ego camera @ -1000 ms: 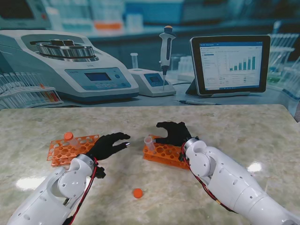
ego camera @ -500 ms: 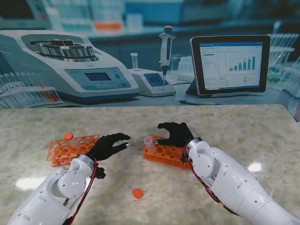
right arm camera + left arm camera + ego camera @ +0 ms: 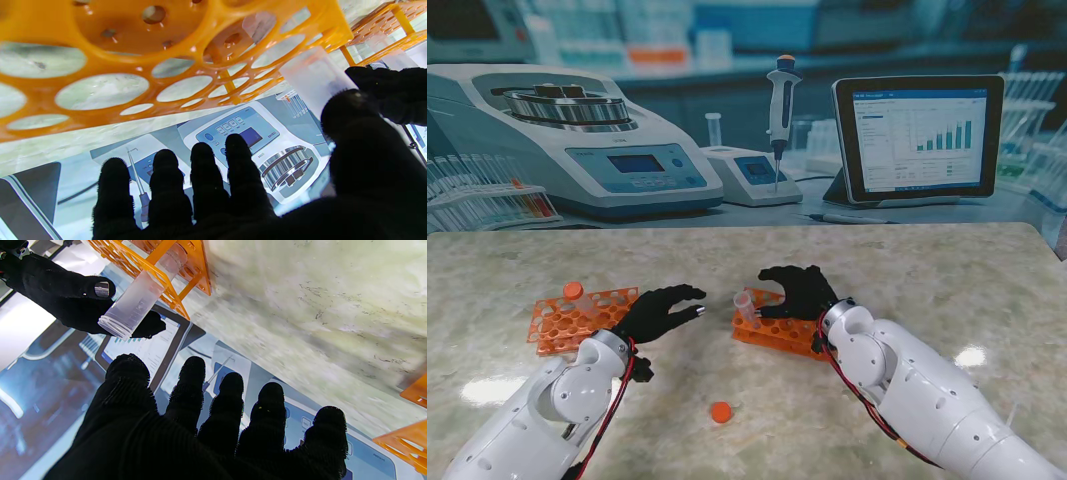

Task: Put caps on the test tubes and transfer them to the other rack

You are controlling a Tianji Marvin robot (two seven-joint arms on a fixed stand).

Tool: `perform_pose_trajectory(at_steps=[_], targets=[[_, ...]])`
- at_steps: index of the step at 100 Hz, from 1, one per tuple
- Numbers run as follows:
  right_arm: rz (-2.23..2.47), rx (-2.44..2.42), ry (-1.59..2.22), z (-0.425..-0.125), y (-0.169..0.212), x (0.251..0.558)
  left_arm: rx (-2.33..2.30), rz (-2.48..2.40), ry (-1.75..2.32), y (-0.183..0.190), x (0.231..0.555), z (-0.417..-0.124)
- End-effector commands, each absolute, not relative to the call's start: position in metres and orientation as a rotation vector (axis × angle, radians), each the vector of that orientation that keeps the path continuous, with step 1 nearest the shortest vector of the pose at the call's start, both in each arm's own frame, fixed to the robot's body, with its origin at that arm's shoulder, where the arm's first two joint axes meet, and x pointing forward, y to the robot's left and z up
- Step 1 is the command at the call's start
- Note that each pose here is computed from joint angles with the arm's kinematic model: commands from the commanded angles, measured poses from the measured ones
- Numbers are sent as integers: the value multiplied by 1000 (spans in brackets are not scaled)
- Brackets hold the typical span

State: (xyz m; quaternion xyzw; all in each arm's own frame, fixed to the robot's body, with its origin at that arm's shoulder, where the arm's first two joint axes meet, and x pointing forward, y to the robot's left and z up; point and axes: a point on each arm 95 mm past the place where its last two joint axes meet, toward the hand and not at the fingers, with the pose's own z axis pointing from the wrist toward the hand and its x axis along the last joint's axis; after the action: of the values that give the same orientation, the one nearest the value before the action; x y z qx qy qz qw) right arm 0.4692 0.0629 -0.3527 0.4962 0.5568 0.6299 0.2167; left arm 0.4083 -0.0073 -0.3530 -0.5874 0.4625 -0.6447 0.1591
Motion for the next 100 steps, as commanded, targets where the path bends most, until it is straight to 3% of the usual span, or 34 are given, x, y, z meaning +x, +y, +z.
perform_pose_trajectory(at_steps=[1, 100], targets=[[1744, 1381, 1538, -356, 68, 469, -1683, -1842, 1328, -9, 408, -352], [1786, 1450, 1461, -364, 86, 465, -1685, -1837, 1343, -10, 408, -353]])
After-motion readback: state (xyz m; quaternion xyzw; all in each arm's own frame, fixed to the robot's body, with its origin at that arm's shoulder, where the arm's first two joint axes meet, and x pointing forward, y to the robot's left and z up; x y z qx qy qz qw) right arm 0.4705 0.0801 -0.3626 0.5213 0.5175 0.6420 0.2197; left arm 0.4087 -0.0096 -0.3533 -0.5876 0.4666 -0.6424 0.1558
